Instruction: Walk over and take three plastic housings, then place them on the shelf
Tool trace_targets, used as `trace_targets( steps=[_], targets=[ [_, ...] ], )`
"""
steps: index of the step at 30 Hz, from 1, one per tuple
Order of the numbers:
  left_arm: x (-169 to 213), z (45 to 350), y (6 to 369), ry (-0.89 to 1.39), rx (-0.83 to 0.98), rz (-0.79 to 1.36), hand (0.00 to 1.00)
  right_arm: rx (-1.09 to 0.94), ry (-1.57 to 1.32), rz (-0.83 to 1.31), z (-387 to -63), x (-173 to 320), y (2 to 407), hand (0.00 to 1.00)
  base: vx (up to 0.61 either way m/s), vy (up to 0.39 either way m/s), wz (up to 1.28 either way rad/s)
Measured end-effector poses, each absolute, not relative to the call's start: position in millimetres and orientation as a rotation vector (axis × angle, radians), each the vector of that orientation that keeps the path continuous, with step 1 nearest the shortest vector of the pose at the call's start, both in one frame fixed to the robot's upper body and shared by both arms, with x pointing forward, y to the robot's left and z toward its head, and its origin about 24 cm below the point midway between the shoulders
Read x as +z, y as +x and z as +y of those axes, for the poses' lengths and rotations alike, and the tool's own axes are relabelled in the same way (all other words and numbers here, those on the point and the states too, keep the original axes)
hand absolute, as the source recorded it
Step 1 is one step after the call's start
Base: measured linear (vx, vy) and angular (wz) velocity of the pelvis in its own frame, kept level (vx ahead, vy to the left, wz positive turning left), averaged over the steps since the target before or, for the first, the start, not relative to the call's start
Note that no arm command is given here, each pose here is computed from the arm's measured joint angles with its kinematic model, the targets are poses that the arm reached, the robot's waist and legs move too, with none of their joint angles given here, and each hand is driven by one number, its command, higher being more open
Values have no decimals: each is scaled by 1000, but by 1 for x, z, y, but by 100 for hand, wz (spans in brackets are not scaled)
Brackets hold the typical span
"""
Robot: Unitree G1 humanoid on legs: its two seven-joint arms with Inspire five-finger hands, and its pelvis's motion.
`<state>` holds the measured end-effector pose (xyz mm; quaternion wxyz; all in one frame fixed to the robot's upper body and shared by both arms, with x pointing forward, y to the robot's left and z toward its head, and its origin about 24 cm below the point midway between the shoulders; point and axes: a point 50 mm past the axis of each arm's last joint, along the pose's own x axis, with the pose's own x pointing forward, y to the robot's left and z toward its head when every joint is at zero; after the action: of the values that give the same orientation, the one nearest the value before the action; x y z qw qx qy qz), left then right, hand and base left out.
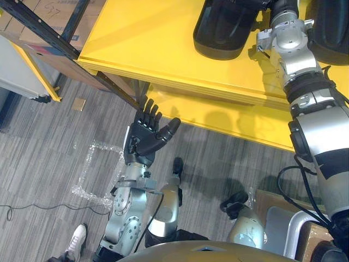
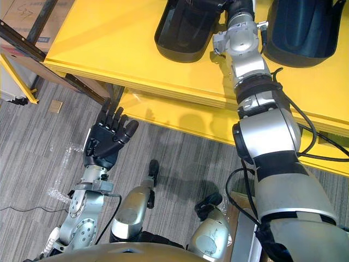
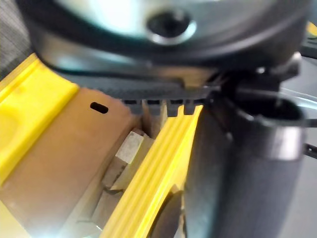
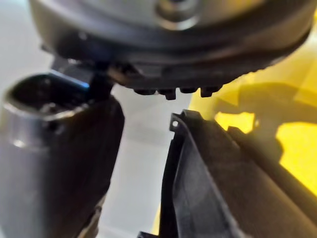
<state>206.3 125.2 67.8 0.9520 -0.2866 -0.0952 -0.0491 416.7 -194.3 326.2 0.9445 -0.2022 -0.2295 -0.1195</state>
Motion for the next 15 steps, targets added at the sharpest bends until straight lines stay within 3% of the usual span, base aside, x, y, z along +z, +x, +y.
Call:
trace_targets(
  steps=[9, 11, 15],
  targets=[
    [68, 127, 204, -585, -91, -207, 100, -278, -368, -926, -174, 387, 382, 100, 6, -5, -6],
    [71, 129, 204, -586, -85, -235, 100, -214, -337, -1150, -164, 417, 348, 100, 16, 7, -16],
    [74, 135, 205, -580, -62, -265, 100, -91, -284, -1354, -152, 425, 303, 100, 34, 8, -27]
  ],
)
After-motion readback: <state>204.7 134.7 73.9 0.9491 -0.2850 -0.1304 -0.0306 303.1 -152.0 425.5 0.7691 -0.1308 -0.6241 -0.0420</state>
